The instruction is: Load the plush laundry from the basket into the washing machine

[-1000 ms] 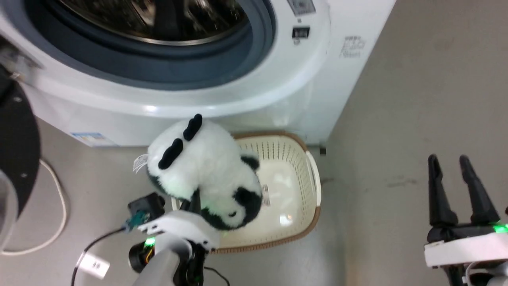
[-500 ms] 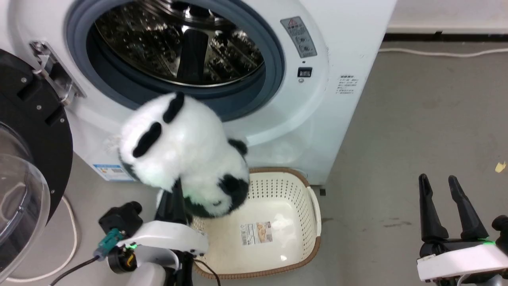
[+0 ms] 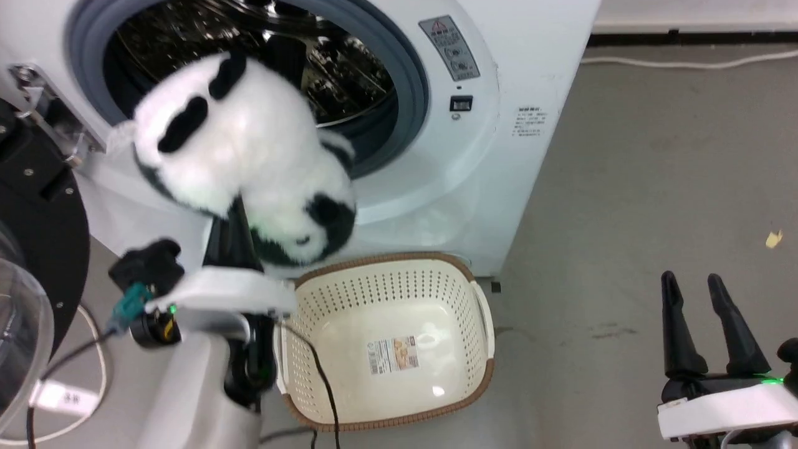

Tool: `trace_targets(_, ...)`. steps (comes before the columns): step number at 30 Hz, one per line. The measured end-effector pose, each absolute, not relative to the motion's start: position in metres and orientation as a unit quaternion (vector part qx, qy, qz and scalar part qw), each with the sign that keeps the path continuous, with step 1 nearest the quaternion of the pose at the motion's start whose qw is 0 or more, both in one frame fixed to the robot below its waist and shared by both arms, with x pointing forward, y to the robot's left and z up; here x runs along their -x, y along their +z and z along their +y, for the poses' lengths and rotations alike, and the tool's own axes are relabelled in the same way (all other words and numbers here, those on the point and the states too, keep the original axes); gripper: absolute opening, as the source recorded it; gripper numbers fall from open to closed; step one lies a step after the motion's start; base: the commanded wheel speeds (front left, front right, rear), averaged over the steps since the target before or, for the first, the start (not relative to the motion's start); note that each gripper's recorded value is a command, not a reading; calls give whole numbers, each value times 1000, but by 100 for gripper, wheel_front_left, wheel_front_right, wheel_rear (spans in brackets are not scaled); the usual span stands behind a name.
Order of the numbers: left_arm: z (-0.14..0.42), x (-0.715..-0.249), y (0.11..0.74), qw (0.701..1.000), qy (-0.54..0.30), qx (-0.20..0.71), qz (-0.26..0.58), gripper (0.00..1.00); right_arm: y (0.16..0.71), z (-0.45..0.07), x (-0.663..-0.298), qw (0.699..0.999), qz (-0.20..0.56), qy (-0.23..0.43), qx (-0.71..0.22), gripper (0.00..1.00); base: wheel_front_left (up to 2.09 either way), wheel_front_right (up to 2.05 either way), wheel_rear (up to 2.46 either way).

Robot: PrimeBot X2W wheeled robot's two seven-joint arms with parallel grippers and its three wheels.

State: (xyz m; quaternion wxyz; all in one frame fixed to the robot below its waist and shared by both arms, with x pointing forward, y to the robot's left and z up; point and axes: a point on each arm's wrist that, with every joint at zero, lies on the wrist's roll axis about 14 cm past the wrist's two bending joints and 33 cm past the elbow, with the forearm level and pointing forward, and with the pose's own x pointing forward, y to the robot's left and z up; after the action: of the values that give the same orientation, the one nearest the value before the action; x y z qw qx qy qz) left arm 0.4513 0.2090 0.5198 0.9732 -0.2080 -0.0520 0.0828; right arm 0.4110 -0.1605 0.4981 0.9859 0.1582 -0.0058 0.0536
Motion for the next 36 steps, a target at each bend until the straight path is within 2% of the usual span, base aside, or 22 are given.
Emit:
trace_targets(20, 225, -613, 523, 980, 85, 163, -80, 0, 435, -187, -447, 988, 61, 14, -139, 100, 0, 0, 0)
trace_targets(36, 238, -699, 454, 986, 105, 120, -49, 0, 364, -223, -446, 983, 134, -38, -116, 100, 0, 0, 0)
